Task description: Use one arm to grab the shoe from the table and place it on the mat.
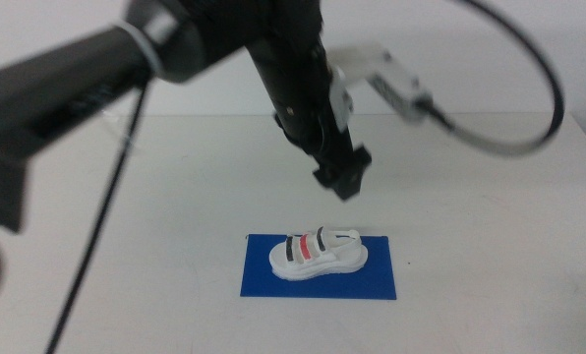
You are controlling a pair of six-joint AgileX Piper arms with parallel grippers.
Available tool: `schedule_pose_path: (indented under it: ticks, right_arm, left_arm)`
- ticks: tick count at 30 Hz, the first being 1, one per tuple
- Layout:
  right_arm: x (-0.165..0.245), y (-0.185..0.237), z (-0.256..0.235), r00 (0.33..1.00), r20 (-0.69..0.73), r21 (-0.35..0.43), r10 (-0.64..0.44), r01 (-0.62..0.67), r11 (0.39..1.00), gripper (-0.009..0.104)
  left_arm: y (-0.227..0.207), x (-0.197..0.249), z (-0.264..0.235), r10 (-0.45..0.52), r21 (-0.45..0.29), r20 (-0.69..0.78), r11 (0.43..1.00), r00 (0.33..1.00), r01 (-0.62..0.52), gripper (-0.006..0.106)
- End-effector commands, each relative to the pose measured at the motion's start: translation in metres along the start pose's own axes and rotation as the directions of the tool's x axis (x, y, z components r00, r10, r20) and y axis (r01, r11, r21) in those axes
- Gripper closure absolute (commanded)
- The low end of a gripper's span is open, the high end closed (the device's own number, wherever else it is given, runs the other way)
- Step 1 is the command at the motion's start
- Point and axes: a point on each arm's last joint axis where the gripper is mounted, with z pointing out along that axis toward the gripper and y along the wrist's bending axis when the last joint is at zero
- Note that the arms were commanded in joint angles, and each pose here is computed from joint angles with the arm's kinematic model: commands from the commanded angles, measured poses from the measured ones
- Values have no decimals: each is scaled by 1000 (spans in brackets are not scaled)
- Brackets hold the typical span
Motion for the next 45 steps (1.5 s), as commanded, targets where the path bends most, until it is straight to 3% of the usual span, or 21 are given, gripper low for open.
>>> schedule_pose_path:
  ticks: [1,4,8,18,20,25,32,45]
  right_arm:
    - [-6,-1,-2,995,97,9,-17,16,1000,31]
    - [-6,-1,-2,995,97,9,-17,16,1000,31]
    - [-6,-1,-2,995,97,9,-17,16,1000,31]
    - [-6,-1,-2,995,97,9,-17,16,1000,31]
    - [-6,-1,-2,995,97,9,-17,16,1000,31]
    - [-6,-1,-2,995,97,9,-17,16,1000,31]
    - [-6,-1,-2,995,97,9,-17,16,1000,31]
    - [-6,-1,-2,995,97,9,-17,16,1000,31]
  left_arm:
    - [-2,1,-57,-191,-51,110,979,975,197,8]
    - [5,6,-87,-352,-89,221,922,910,378,8]
    - [17,12,-121,-458,-123,389,834,799,537,8]
    - [29,46,-185,-507,-167,567,701,649,694,8]
    - [25,56,-201,-480,-158,637,684,603,712,8]
    - [16,91,-222,-297,-230,795,659,529,716,8]
    - [-8,171,-203,-197,-202,906,579,376,790,8]
    - [-92,289,-143,-132,-251,929,464,347,850,8]
